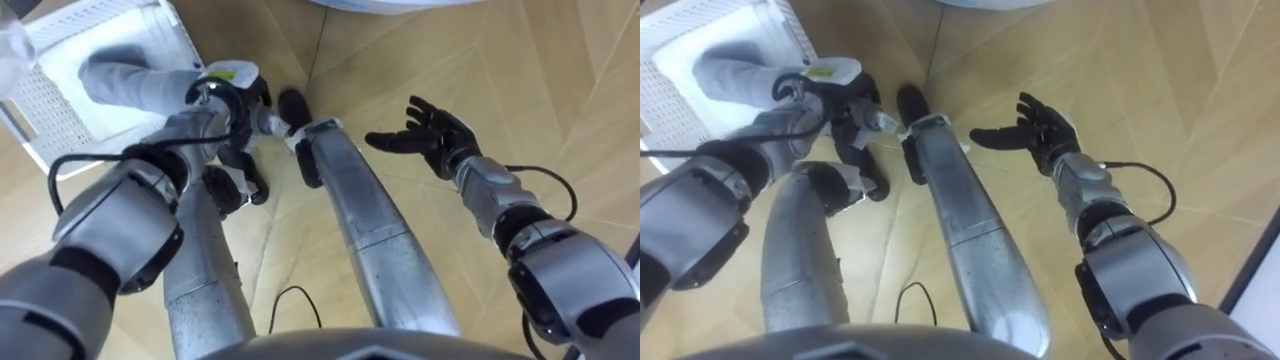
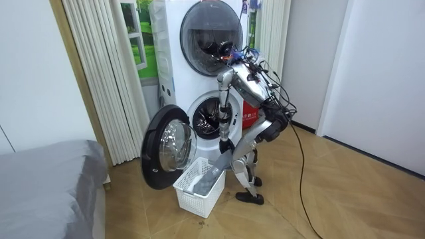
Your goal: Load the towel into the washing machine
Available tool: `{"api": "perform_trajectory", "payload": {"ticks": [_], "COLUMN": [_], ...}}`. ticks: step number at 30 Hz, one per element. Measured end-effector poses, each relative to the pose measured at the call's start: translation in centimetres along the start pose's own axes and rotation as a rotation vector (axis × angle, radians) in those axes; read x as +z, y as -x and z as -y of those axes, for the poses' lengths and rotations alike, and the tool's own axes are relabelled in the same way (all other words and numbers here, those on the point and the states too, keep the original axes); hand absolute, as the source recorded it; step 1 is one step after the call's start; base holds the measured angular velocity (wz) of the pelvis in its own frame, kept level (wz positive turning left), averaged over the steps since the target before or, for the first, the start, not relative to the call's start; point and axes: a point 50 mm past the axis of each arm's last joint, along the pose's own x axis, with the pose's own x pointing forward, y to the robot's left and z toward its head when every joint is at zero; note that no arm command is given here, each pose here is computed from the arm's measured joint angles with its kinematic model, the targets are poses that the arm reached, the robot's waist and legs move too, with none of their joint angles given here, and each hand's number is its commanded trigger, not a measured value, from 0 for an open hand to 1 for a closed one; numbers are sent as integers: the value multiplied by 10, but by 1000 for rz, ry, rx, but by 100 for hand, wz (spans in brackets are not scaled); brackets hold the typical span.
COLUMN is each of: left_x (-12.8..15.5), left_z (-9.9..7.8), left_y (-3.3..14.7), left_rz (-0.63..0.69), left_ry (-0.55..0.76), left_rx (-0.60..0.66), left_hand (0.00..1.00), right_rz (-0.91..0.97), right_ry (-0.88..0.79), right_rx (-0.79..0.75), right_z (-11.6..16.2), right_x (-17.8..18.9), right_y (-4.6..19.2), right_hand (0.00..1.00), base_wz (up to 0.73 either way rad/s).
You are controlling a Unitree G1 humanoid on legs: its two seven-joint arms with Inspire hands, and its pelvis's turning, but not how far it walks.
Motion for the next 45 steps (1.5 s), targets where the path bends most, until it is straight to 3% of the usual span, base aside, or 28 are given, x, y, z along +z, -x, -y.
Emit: {"api": "perform_trajectory", "payload": {"ticks": [7,18,24,29,35,38,40,42,45], "left_x": [-4,-2,12,16,20,26,28,28,30], "left_z": [9,25,36,27,12,3,-1,1,19], "left_y": [1,4,6,6,8,10,14,17,19], "left_rz": [-29,-8,60,84,120,142,159,167,140], "left_ry": [-51,-31,78,177,432,612,812,956,1183], "left_rx": [-116,-159,-73,69,262,330,378,388,320], "left_hand": [100,100,100,100,100,100,100,100,100], "right_rz": [4,-35,-66,-77,-83,-76,-28,8,45], "right_ry": [2,25,7,-5,-23,-32,-19,-1,-2], "right_rx": [9,-19,-52,-47,-91,-101,-90,-65,-17], "right_z": [0,3,8,5,10,11,6,0,-12], "right_x": [2,-8,-23,-30,-41,-40,-30,-22,-19], "right_y": [0,2,7,9,13,14,11,8,8], "right_hand": [0,0,0,0,0,0,0,0,0], "base_wz": [1,2,-1,8,4,6,-8,2,0]}}
